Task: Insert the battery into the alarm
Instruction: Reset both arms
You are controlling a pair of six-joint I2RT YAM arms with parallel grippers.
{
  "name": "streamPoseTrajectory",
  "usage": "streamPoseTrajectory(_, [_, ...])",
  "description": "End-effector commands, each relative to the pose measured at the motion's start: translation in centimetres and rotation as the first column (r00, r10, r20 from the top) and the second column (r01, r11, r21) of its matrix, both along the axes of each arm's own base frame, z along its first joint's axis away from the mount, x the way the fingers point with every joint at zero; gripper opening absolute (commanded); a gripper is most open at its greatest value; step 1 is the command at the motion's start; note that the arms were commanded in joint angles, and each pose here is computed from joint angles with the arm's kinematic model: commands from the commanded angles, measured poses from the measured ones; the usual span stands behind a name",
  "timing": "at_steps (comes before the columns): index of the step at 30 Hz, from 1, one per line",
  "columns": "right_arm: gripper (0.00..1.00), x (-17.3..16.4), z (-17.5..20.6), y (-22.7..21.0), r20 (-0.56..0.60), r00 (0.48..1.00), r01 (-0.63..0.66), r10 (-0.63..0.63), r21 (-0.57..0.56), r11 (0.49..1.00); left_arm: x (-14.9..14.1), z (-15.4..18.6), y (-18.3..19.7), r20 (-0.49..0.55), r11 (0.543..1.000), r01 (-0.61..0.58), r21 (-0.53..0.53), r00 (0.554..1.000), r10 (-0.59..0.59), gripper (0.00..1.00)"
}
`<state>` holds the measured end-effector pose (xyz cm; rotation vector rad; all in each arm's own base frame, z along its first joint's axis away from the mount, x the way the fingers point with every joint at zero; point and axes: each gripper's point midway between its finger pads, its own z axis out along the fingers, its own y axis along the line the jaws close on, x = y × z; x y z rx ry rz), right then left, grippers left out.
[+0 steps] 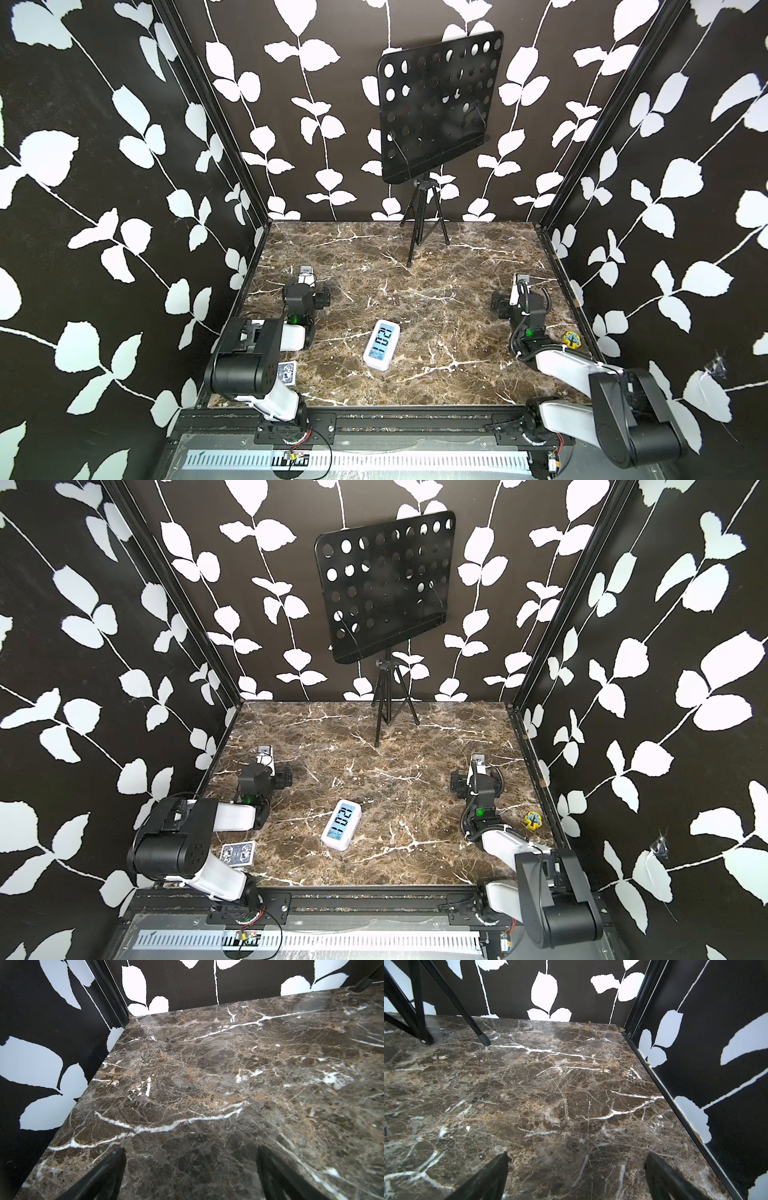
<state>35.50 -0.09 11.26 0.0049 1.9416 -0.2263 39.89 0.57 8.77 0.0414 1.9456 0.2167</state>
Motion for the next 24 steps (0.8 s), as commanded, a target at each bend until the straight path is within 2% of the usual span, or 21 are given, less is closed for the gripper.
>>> streamPoseTrajectory(1, [1.00,1.7,1.0,0.2,0.040,0.998,-0.050,0.051,-0.025,0.998,0.0,0.9,0.0,0.034,1.000,0.009,0.004,0.999,-0.010,0.99])
streamPoseTrajectory(4, [1.00,3.3,0.4,0.1,0.029,0.996,-0.078,0.079,-0.036,0.996,0.0,1.0,0.0,0.035,1.000,0.009,0.004,0.999,-0.009,0.99])
streamPoseTrajectory(6, [1.00,3.6,-2.0,0.3,-0.003,0.995,-0.103,0.103,-0.021,0.994,0.0,0.9,0.0,0.034,1.000,0.009,0.005,0.999,-0.009,0.99])
streamPoseTrajectory(7, [1.00,4.0,-1.5,0.2,0.064,0.993,-0.095,0.096,-0.018,0.995,0.0,0.9,-0.1,0.033,1.000,0.010,0.005,0.999,-0.010,0.99])
streamPoseTrajectory(9, [1.00,3.9,-1.9,-0.4,-0.014,0.998,-0.065,0.065,-0.005,0.998,0.0,0.9,0.0,0.034,1.000,0.009,0.005,0.999,-0.010,0.99])
streamPoseTrajectory(12, [0.99,4.2,-2.0,-1.4,-0.002,1.000,-0.020,0.020,0.014,1.000,0.0,1.0,0.0,0.034,1.000,0.009,0.005,0.999,-0.009,0.99])
streamPoseTrajectory(24, [0.99,4.0,-2.0,-1.4,-0.008,1.000,-0.019,0.019,0.015,1.000,0.0,0.9,-0.1,0.034,1.000,0.010,0.004,0.999,-0.010,0.99])
